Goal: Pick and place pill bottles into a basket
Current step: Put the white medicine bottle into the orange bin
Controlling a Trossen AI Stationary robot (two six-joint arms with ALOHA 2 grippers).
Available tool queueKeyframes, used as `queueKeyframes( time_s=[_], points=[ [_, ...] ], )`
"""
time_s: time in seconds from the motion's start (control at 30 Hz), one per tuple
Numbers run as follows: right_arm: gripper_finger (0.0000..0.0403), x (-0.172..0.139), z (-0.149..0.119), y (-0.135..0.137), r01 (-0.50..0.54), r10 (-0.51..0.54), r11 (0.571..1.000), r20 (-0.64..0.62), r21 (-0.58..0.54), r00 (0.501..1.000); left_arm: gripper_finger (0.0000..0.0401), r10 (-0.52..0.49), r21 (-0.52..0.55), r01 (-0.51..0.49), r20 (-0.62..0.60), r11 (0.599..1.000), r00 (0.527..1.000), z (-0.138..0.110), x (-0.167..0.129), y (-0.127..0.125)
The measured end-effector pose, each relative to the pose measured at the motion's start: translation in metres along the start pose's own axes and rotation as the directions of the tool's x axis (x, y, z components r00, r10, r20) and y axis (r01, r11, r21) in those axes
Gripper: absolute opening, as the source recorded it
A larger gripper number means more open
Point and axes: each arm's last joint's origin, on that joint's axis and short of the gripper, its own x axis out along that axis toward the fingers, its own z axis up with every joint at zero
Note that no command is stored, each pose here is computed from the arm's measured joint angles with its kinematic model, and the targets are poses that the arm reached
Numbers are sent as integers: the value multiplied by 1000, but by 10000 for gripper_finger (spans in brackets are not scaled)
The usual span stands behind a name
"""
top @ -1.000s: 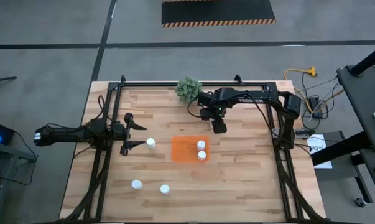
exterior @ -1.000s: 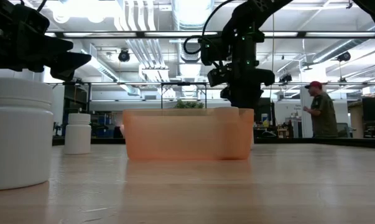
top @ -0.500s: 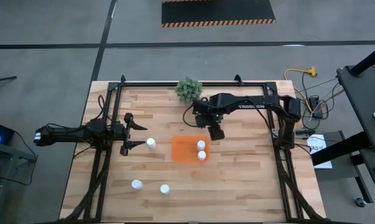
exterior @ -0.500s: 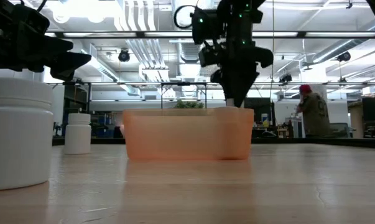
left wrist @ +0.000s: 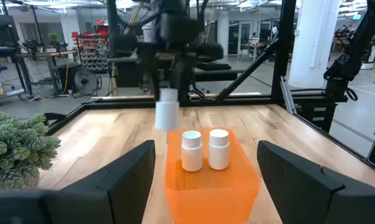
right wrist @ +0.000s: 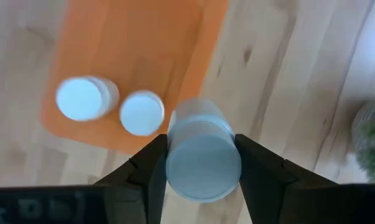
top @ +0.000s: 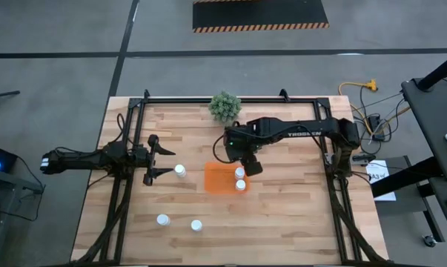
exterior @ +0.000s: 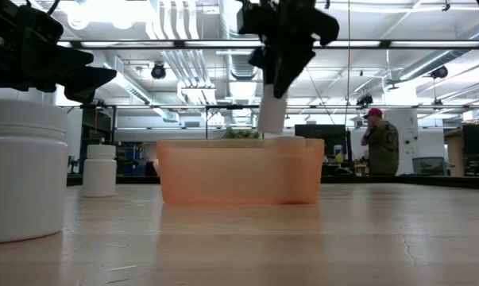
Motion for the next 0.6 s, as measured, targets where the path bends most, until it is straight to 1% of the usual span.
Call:
queueKeyframes(
  time_s=[0.13,0.33,0.6],
  points=[
    [149,-7,10,13,3,-1,999,43,-39,999,265,0,0,0,0,1000,1000,0,0,0],
    [149,-9,18,28,3,4,996,80,-87,997,265,0,0,0,0,1000,1000,0,0,0],
    [149,-8,21,29,9,0,996,102,-86,995,265,0,0,0,0,1000,1000,0,0,0]
  ],
)
